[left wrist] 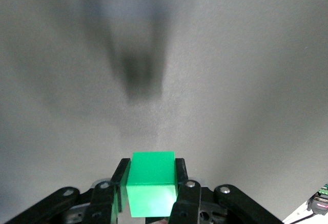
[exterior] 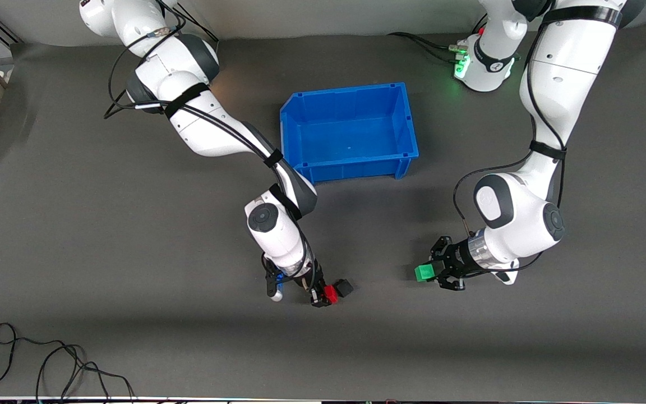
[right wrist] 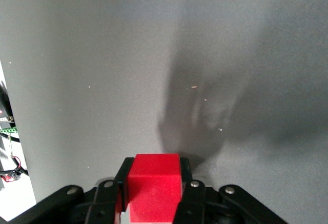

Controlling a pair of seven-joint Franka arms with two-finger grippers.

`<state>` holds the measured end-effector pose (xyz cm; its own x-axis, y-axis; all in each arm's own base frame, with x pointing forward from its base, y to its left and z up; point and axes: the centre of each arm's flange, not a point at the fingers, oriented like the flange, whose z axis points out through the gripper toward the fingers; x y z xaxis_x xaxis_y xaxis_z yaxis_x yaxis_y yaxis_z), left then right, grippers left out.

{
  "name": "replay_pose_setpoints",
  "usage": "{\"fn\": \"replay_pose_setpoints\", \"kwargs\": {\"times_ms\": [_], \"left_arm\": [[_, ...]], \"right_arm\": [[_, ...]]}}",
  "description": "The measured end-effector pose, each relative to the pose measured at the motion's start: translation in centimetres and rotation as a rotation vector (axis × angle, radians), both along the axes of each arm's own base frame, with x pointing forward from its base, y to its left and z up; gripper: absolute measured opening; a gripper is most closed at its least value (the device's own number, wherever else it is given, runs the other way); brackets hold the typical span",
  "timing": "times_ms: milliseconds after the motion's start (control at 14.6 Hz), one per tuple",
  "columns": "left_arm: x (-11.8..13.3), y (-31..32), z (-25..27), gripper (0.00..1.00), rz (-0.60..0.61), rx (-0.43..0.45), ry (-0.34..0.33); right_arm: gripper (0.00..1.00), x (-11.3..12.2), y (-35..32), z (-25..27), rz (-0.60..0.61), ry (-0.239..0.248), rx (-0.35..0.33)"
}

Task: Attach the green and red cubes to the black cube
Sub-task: 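Carry the red cube and green cube toward the black cube, then press the red cube and green cube against the black cube's sides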

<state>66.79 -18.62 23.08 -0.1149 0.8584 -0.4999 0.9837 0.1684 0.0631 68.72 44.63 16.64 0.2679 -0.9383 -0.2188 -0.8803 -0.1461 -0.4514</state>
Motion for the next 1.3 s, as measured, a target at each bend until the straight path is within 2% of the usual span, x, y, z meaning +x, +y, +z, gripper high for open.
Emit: {"fn": "replay_pose_setpoints", "kwargs": {"times_ms": [205, 547, 957, 1298], "left_arm": [[-0.2, -1.6, -0.4, 0.37, 0.073, 0.000, 0.011], [-1.2, -4.8, -1.4, 0.37, 0.123, -0.005, 0.048], [-1.4, -7.5, -1.5, 0.37, 0.159, 0.003, 0.001], [-0.5, -8.6, -2.2, 0.37, 0.148, 0.026, -0.066]], "right_arm": [[0.39, -0.7, 0.8, -0.9, 0.005, -0.007, 0.010], [0.39, -1.5, 2.4, -0.4, -0.006, -0.006, 0.033], [0.39, -2.4, 4.0, -0.1, -0.018, 0.003, 0.052], [0.39, -2.5, 3.8, -0.9, -0.061, 0.038, 0.077]]}}
